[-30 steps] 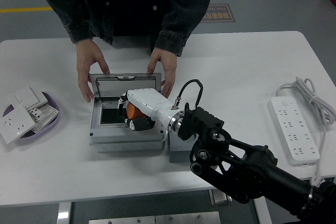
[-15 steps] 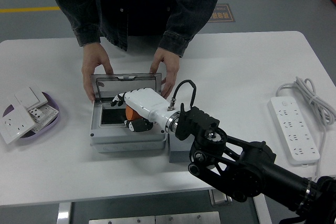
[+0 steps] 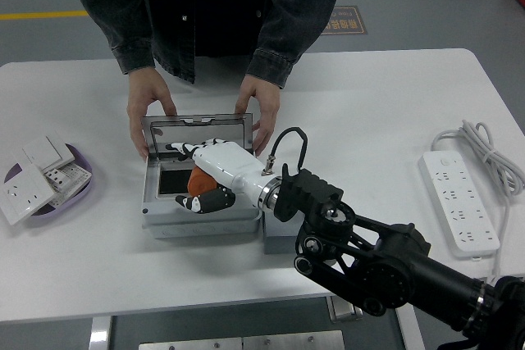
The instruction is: Pick up the cylinder from the cube,place it in the box,flap close box
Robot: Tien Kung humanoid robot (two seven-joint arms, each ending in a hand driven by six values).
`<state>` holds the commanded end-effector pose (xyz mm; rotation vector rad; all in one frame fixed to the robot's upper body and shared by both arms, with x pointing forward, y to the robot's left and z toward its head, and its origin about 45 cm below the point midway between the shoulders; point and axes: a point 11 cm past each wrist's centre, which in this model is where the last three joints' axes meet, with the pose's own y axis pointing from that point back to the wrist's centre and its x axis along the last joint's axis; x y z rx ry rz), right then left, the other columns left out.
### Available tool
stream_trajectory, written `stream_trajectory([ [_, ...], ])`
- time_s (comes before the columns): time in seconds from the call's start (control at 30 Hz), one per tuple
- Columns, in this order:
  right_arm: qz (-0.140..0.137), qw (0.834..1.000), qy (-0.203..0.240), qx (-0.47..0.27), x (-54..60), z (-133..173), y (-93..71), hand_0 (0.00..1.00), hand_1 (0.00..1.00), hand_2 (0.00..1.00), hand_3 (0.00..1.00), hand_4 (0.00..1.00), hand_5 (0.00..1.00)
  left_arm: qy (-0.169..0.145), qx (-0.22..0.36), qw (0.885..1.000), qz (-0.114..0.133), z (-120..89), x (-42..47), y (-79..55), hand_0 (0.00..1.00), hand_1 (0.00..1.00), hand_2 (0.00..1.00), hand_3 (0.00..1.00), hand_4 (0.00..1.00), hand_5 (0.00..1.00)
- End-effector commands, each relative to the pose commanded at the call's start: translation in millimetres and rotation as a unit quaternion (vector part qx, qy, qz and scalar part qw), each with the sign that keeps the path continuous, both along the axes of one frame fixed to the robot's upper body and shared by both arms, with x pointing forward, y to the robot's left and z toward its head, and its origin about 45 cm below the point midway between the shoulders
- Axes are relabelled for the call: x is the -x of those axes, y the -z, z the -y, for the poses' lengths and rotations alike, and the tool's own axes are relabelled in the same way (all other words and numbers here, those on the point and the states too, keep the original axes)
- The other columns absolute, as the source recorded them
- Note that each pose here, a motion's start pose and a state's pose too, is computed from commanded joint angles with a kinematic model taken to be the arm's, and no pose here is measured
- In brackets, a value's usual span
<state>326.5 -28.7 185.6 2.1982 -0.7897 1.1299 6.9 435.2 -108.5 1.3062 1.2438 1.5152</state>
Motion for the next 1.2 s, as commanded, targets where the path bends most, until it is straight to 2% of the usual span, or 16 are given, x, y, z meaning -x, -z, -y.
stream_trajectory([
  [0.1,-0.022,0.998,-0.019,-0.053,8.4,-7,-7.7,0.942,0.817,0.828,0.991,0.754,0.384,0.001,0.001,1.000,0.001,1,-0.2,0.3,0.638,0.670,0.660,0.704,0.753,0.327],
  [0.23,-0.041,0.991,-0.027,-0.121,10.5,-5,-28.0,0.936,0.813,0.825,0.982,0.771,0.403,0.001,0.001,1.000,0.001,1,0.7,0.5,0.637,0.671,0.660,0.703,0.753,0.326],
  [0.4,-0.050,0.981,-0.023,-0.184,2.8,5,-56.8,0.902,0.788,0.798,0.937,0.763,0.392,0.000,0.001,1.000,0.000,1,1.4,0.6,0.638,0.671,0.660,0.703,0.753,0.326],
  [0.5,-0.054,0.978,-0.013,-0.199,-9.5,12,-67.6,0.902,0.788,0.798,0.937,0.763,0.392,0.000,0.001,1.000,0.001,1,0.5,0.4,0.638,0.671,0.660,0.703,0.753,0.326],
  [0.53,-0.054,0.979,-0.009,-0.198,-14.0,14,-69.0,0.885,0.770,0.780,0.900,0.753,0.386,0.001,0.001,1.000,0.001,1,0.0,0.3,0.638,0.670,0.660,0.703,0.753,0.325],
  [0.7,-0.056,0.983,0.013,-0.174,-40.8,25,-70.3,0.885,0.770,0.780,0.900,0.753,0.386,0.002,-0.002,1.000,0.002,-1,-2.2,-0.6,0.638,0.670,0.660,0.703,0.753,0.325],
  [0.9,-0.060,0.987,0.034,-0.148,-64.2,32,-65.5,0.883,0.767,0.773,0.889,0.752,0.401,0.003,-0.004,1.000,0.001,-4,-2.5,-1.4,0.637,0.670,0.660,0.702,0.752,0.324],
  [1.07,-0.065,0.988,0.047,-0.129,-75.7,36,-58.2,0.872,0.759,0.772,0.887,0.748,0.395,0.004,-0.004,1.000,0.001,-4,-3.1,-1.5,0.638,0.670,0.659,0.702,0.752,0.325],
  [1.2,-0.073,0.989,0.054,-0.116,-79.5,40,-49.5,0.872,0.762,0.770,0.883,0.742,0.391,0.004,-0.004,1.000,0.002,-4,-4.2,-1.6,0.637,0.670,0.659,0.702,0.752,0.324],
])
